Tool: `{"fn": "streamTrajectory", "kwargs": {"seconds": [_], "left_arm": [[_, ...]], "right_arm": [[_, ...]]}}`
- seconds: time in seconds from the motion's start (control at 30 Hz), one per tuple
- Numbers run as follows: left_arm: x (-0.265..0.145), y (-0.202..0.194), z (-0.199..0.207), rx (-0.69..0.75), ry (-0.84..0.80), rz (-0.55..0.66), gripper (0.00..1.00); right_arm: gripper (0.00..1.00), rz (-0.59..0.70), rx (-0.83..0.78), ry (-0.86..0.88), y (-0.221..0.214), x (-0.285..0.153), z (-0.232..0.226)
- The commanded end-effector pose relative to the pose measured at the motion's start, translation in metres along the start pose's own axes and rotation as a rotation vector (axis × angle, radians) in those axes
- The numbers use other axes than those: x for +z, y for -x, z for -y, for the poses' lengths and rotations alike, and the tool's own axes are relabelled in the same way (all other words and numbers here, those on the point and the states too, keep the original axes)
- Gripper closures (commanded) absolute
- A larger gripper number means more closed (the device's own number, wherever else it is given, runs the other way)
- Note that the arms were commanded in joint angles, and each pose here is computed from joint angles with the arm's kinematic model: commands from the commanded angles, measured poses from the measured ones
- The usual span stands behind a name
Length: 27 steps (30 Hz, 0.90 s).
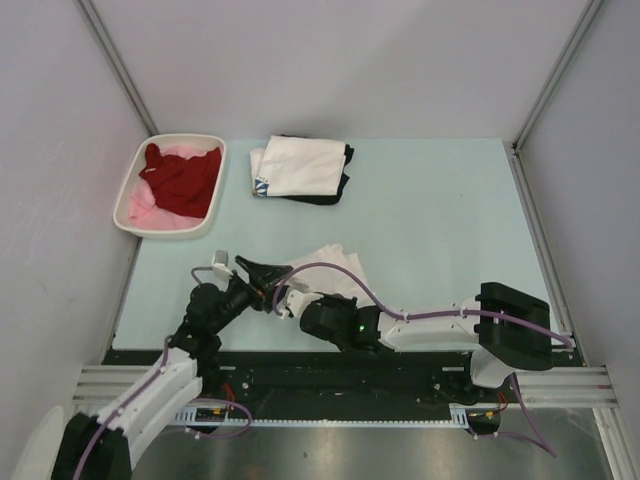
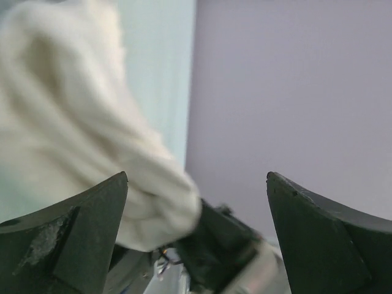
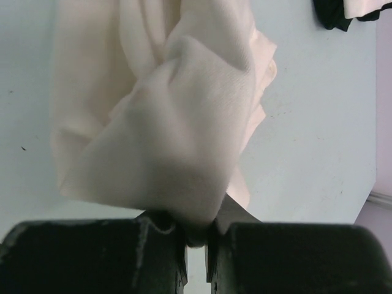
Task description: Fold and stack the t-shirts
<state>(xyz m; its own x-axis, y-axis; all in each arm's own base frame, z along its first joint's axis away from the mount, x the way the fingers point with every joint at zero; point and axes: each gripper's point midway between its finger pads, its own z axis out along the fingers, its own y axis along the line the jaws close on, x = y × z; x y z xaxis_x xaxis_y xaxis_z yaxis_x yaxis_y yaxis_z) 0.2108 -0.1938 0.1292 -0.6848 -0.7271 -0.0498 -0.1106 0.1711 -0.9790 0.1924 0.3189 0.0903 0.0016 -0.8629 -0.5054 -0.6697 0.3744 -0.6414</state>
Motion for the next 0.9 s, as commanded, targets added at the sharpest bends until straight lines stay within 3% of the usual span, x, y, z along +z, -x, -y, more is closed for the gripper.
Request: {"fn": "streamTrajectory", "kwargs": {"seconds": [0.0,0.1,0.43,0.87], "left_arm": [[-0.016,-0.002,-0.038,-0.086,0.059,0.058,0.00],[-0.019,-0.002,-0.034,-0.094,0.041,0.060,0.00],[-0.018,-0.011,-0.056,0.008,0.261,-0.022,0.00],[-0.013,-0.014,-0.056,-0.097,0.211,-0.019,0.00]], "right_arm": [[1.00,0.029,0.038,-0.009,0.015,0.003,-0.002],[1.00,0.035,0.043,-0.006,0.017,0.004,-0.003],[1.00,0.018,0.049,-0.044,0.013,0.009,0.008],[1.00,0.022,0.057,-0.028,0.013,0.017,0.006]]}}
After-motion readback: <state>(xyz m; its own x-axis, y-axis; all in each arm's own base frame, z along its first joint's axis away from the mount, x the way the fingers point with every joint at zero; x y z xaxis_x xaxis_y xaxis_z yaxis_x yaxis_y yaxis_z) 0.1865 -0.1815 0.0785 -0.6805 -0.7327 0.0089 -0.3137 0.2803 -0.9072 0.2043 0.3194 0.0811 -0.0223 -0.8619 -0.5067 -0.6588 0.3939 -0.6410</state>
